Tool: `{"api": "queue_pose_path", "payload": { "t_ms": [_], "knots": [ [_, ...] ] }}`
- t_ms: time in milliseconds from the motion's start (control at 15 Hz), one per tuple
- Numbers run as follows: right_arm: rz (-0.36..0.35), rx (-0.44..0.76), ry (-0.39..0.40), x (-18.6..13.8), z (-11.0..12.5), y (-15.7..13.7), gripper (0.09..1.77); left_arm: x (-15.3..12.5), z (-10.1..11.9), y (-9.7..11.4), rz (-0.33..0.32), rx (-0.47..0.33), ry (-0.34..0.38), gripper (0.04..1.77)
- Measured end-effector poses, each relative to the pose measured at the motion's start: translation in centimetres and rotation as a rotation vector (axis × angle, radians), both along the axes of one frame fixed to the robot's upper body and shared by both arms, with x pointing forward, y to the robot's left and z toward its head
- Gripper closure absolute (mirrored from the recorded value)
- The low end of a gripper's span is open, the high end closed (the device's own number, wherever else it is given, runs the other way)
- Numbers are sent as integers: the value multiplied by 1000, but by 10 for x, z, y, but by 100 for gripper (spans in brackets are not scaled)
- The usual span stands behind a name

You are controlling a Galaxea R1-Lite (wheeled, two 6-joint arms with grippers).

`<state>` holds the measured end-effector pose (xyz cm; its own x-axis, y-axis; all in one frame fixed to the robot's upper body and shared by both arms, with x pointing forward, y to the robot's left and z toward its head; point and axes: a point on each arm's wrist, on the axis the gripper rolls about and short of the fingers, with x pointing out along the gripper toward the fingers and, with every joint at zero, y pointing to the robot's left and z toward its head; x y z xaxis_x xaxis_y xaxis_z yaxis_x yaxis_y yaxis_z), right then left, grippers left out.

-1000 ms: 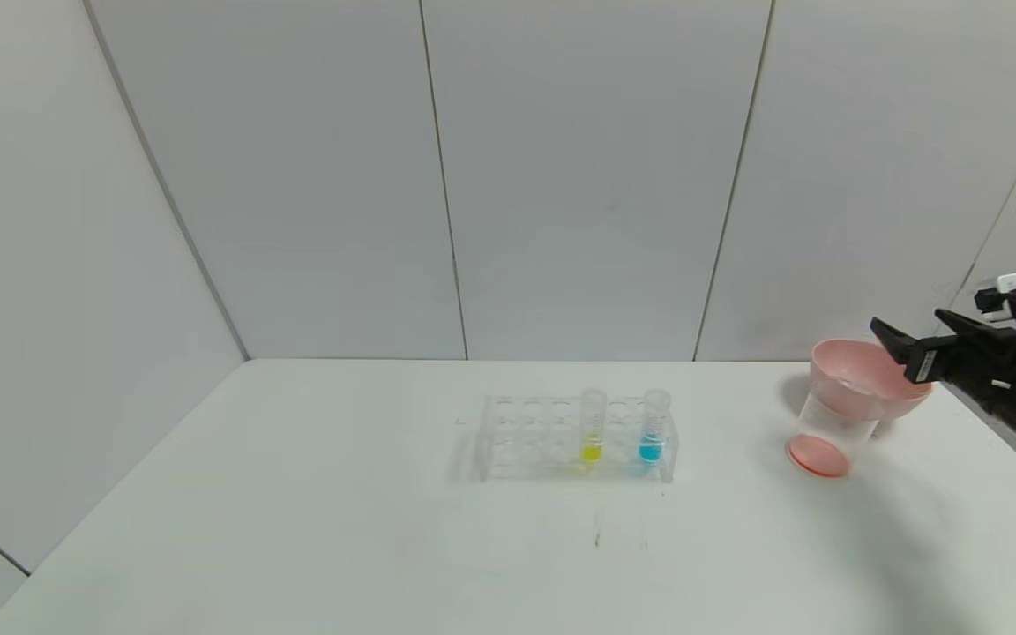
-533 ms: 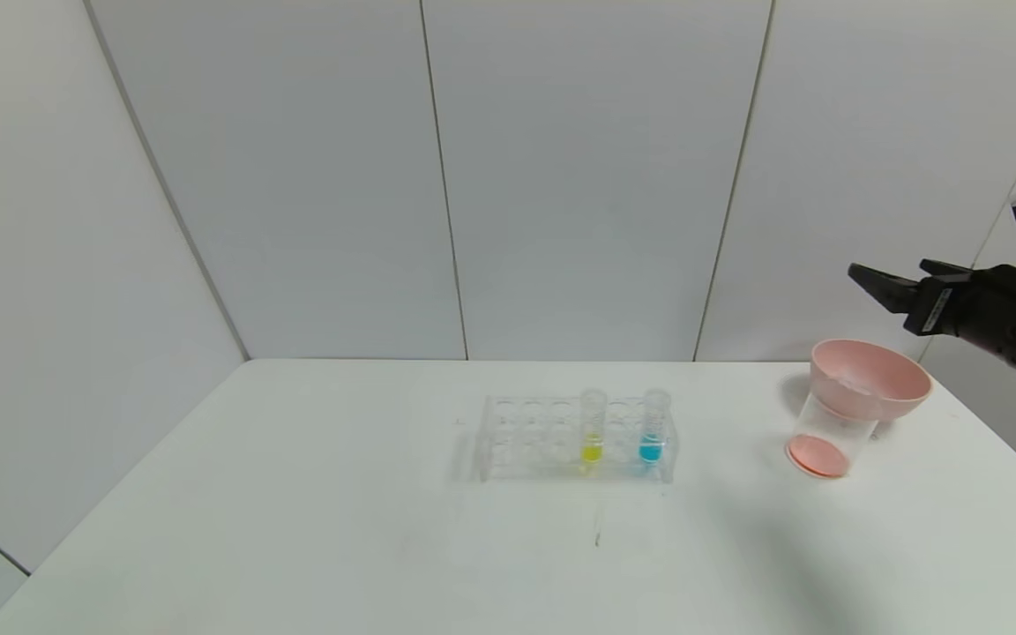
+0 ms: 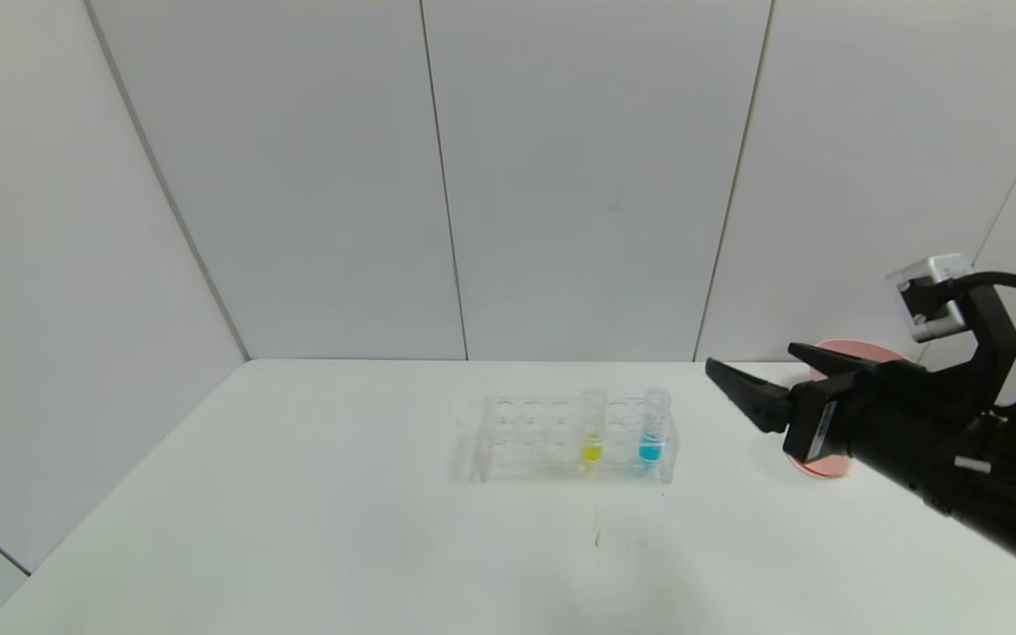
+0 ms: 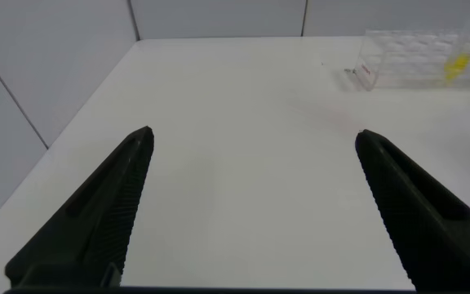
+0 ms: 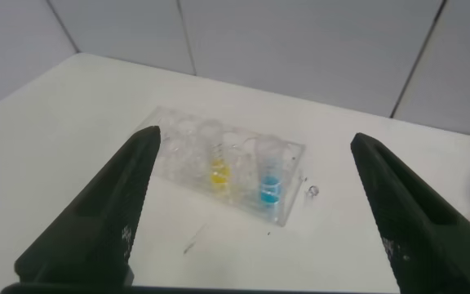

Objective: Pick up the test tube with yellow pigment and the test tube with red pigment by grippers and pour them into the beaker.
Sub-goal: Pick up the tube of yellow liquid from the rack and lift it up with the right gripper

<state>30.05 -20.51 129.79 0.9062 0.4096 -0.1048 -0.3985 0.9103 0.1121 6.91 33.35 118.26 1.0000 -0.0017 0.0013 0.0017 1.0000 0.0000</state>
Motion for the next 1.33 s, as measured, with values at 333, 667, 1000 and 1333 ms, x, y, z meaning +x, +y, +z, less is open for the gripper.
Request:
{"api": "queue_pose_path", "payload": {
  "t_ms": [333,667,1000,1333],
  "knots": [
    [40,3,117,-30,-33,51,17,0,0,0,0,0,0,5],
    [-1,14,133,-22,-66,93,16,0,0,0,0,0,0,5],
    [-61,-8,152,7,-95,122,16,0,0,0,0,0,0,5],
    [-137,-11,174,40,-114,124,16,0,0,0,0,0,0,5]
  ]
}}
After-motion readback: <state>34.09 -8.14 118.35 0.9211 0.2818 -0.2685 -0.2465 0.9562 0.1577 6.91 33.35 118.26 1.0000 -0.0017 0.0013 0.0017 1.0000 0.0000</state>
